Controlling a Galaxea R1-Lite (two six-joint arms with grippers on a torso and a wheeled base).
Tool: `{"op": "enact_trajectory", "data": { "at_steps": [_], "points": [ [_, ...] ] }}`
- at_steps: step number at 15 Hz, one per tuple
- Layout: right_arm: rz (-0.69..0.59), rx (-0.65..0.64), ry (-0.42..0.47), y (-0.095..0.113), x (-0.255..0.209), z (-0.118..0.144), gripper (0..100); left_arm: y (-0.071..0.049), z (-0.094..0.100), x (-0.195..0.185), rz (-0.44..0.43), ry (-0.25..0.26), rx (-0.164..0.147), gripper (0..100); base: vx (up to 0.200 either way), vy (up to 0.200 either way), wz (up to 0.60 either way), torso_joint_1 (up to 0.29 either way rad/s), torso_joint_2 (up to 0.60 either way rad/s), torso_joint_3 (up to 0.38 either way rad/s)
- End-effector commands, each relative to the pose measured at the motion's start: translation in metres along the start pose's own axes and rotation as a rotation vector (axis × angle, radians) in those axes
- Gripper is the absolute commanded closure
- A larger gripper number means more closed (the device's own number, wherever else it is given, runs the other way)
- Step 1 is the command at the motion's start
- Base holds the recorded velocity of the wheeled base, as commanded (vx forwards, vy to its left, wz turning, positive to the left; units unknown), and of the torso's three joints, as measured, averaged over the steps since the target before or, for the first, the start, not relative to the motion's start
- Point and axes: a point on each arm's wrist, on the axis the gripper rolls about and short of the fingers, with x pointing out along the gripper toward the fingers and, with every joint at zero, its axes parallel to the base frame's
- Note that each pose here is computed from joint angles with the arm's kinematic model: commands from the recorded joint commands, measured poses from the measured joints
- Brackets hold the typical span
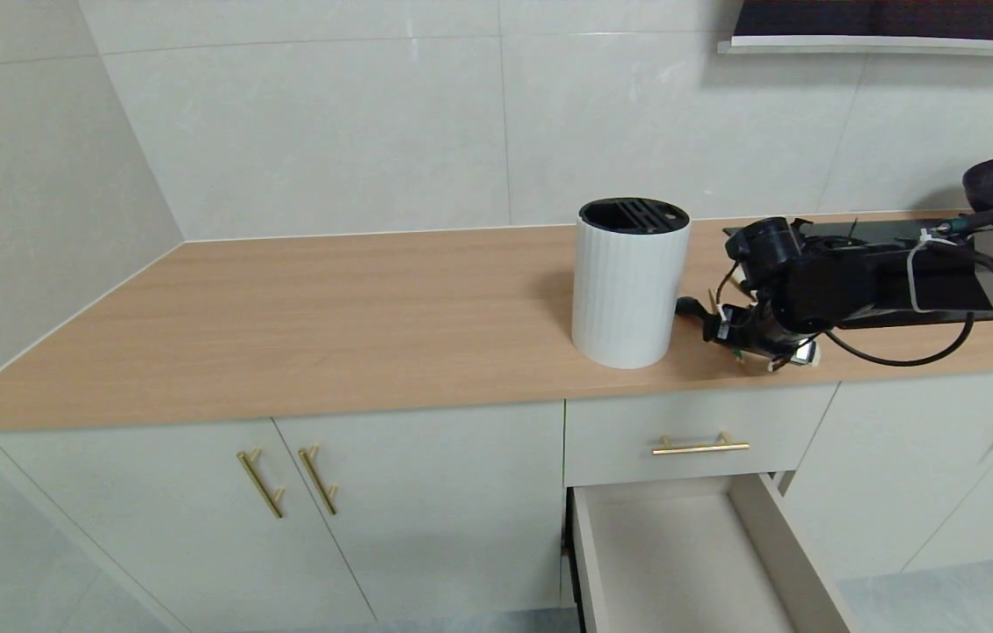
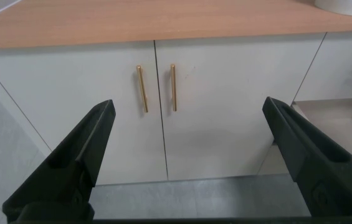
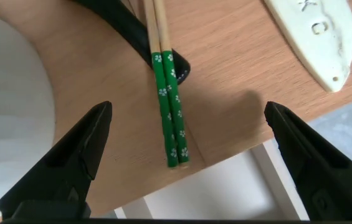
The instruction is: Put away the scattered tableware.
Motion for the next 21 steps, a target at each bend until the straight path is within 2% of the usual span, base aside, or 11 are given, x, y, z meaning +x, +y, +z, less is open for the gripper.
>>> {"op": "enact_trajectory", "data": {
  "at_steps": [1, 9, 10, 14, 21],
  "points": [
    [0.001, -0.001, 0.001, 0.001, 0.001, -0.001, 0, 0.0, 0.0, 0.0, 0.001, 0.001, 0.0, 0, 0.0, 0.0, 0.0, 0.0, 0.0, 0.0],
    [0.002, -0.003, 0.001, 0.003, 0.004, -0.004, 0, 0.0, 0.0, 0.0, 0.001, 0.001, 0.0, 0, 0.0, 0.0, 0.0, 0.0, 0.0, 0.0],
    [0.001, -0.006, 0.005, 0.004, 0.006, -0.005, 100, 0.0, 0.0, 0.0, 0.001, 0.001, 0.0, 0, 0.0, 0.0, 0.0, 0.0, 0.0, 0.0],
    [0.001, -0.017, 0.015, 0.007, 0.008, -0.01, 100, 0.0, 0.0, 0.0, 0.001, 0.001, 0.0, 0, 0.0, 0.0, 0.0, 0.0, 0.0, 0.0],
    [0.017, 0.004, -0.023, 0.003, -0.012, 0.003, 100, 0.0, 0.0, 0.0, 0.001, 0.001, 0.0, 0, 0.0, 0.0, 0.0, 0.0, 0.0, 0.0]
  ]
}}
